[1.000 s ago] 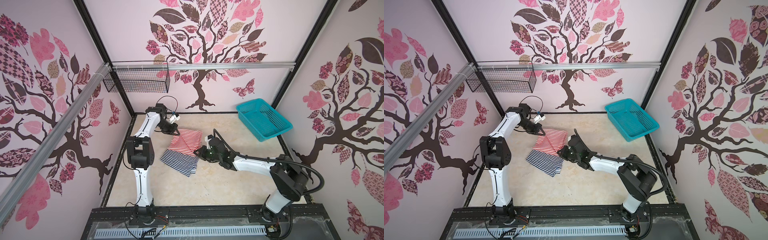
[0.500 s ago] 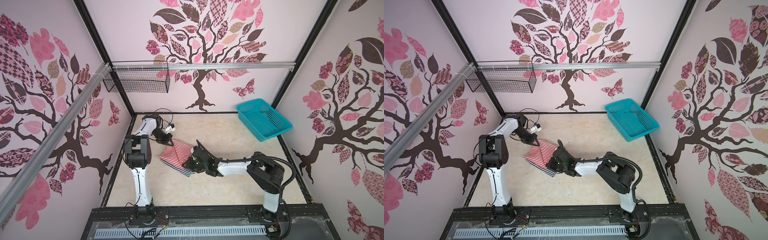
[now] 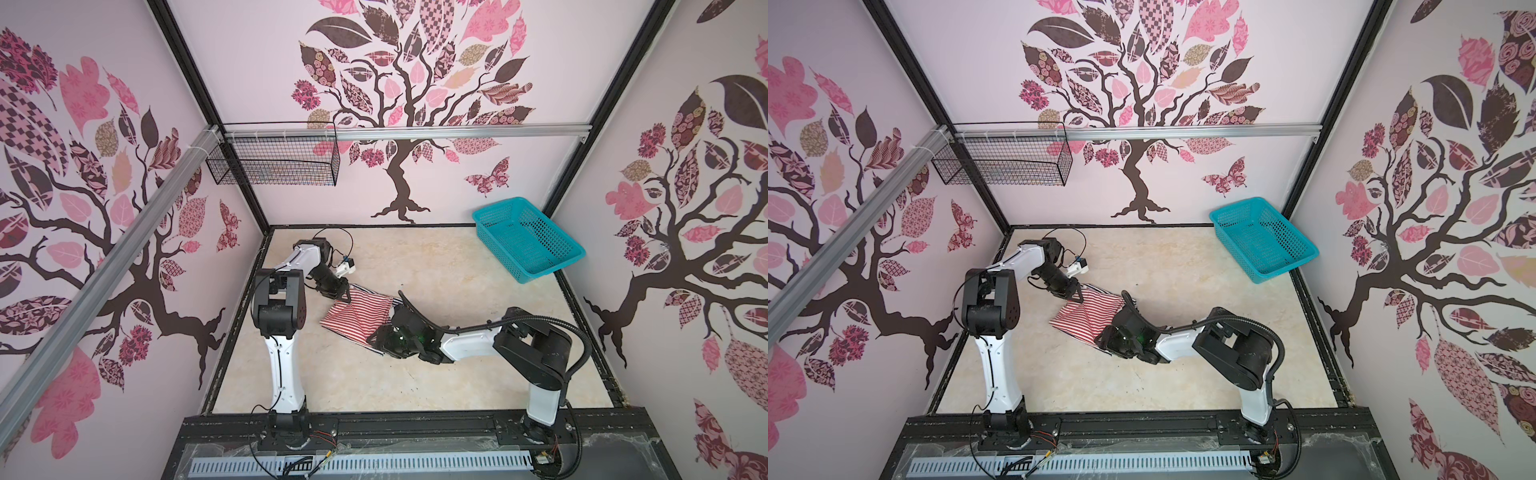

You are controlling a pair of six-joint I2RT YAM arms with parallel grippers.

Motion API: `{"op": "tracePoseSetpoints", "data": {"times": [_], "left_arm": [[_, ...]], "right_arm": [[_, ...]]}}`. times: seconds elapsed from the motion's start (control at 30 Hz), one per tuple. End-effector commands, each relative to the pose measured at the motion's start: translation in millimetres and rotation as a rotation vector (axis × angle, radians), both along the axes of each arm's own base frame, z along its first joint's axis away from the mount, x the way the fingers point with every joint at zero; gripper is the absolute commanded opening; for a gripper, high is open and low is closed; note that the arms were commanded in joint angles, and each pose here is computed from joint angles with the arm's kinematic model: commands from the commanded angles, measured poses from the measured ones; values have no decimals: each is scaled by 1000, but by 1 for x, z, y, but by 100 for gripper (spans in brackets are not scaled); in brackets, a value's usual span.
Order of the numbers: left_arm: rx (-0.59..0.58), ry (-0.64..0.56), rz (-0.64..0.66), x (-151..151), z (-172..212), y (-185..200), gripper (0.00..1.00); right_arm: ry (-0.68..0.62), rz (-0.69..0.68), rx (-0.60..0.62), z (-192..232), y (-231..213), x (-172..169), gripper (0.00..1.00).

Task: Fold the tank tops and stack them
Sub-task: 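Lower the red top onto the blue top and open both grippers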

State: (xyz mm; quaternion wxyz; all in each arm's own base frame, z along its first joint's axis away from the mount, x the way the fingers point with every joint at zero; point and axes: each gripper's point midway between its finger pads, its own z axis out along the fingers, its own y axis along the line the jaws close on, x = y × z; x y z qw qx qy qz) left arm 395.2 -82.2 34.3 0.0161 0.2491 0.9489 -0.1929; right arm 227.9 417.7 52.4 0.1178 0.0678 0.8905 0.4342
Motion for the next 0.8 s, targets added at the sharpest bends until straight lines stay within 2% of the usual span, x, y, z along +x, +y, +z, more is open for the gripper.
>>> {"op": "tracePoseSetpoints", "data": {"times": [0.0, 0.17, 0.3, 0.37, 0.43, 0.53, 0.63, 0.77], "left_arm": [[86, -155, 30, 20, 28, 18, 42], [83, -266, 70, 19, 76, 32, 50], [42, -282, 67, -3, 93, 33, 51], [-2, -256, 52, -18, 93, 26, 50], [-56, -210, 29, -36, 89, 16, 49], [-104, -146, 2, -55, 73, 8, 42], [-121, -83, -11, -68, 52, 5, 35], [-127, -19, -18, -79, 31, 2, 31]], "right_arm": [[-36, 10, -36, 21, -16, -10, 63], [-130, -16, -121, 54, -40, -4, 62], [-192, -42, -167, 70, -44, 18, 48], [-194, -49, -142, 71, -39, 32, 39], [-184, -64, -124, 68, -35, 52, 25], [-162, -71, -96, 60, -26, 82, 13], [-129, -60, -65, 46, -13, 107, 6], [-77, -23, -18, 28, 7, 114, 5]]}}
